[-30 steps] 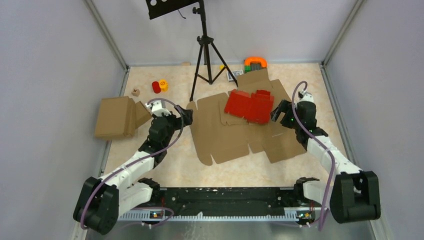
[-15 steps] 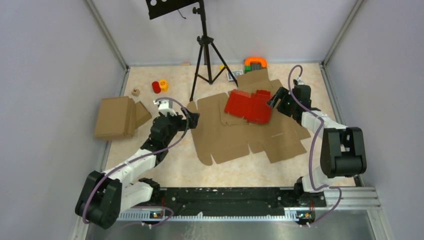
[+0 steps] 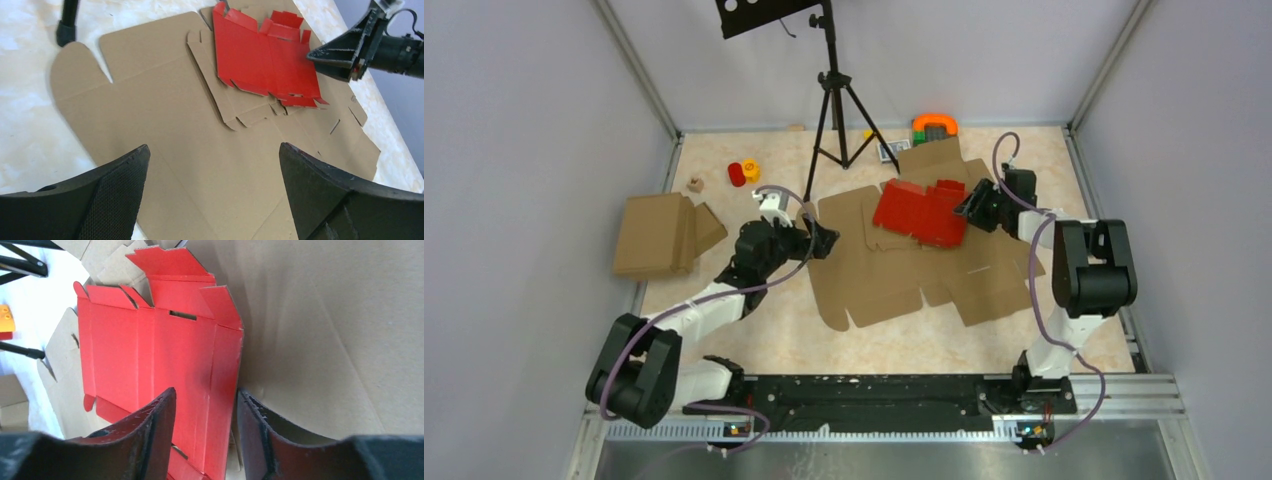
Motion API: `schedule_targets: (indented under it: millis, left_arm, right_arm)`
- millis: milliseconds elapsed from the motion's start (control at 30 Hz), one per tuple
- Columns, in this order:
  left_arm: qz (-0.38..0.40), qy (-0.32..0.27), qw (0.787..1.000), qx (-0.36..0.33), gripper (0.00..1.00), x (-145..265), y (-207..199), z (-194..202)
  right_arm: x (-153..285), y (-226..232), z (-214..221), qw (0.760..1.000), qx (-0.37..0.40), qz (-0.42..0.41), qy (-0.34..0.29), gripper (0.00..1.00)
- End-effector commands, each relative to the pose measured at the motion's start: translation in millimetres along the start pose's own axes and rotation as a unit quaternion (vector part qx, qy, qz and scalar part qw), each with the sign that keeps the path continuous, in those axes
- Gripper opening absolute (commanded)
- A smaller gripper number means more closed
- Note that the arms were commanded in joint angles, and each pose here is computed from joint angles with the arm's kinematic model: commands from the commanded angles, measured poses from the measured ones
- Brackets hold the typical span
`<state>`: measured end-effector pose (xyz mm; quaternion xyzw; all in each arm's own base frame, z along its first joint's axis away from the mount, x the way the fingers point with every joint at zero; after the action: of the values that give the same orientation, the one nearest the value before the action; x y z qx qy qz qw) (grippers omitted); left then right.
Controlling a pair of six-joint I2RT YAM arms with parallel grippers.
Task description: Fold the paper box
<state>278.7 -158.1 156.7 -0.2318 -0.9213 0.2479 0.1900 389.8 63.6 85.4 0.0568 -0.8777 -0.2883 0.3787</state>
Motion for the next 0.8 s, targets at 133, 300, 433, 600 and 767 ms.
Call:
schedule_targets:
  millis: [133, 300, 433, 600, 767]
  left_arm:
    - [0.079, 0.053, 0.995, -0.002, 0.98, -24, -21, -3]
    - [0.085, 0.069, 0.994, 0.002, 0.98, -28, -22, -1]
    - [0.086, 0.069, 0.994, 0.002, 0.99, -28, -23, -1]
    - [0.097, 0.07, 0.993, 0.009, 0.99, -28, -25, 0]
    - [0.08, 0.108, 0.991, 0.019, 0.92, -37, -19, 9]
  right_arm:
    - [-2, 30, -27, 0.995, 0.001, -0.091, -0.027, 0.18]
    - [8, 49, -30, 0.987, 0.003, -0.162, -0.007, 0.0]
    - [32, 62, -29, 0.982, 0.015, -0.19, -0.016, 0.0]
    - [51, 60, -5, 0.979, 0.022, -0.203, 0.023, 0.0]
    - [61, 45, 34, 0.978, 0.007, -0.197, 0.064, 0.0]
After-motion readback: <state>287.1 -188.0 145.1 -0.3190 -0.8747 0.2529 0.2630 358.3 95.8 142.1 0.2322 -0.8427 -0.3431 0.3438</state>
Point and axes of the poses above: each gripper's point midway between its finger pads, its own x axis back along the fingers, its own y axis along the line the jaws close on, z = x × y, the point moved 6 cm from there along x, back along the fingers, and after that the axes turned 3 degrees about x, right-handed, at the moved point
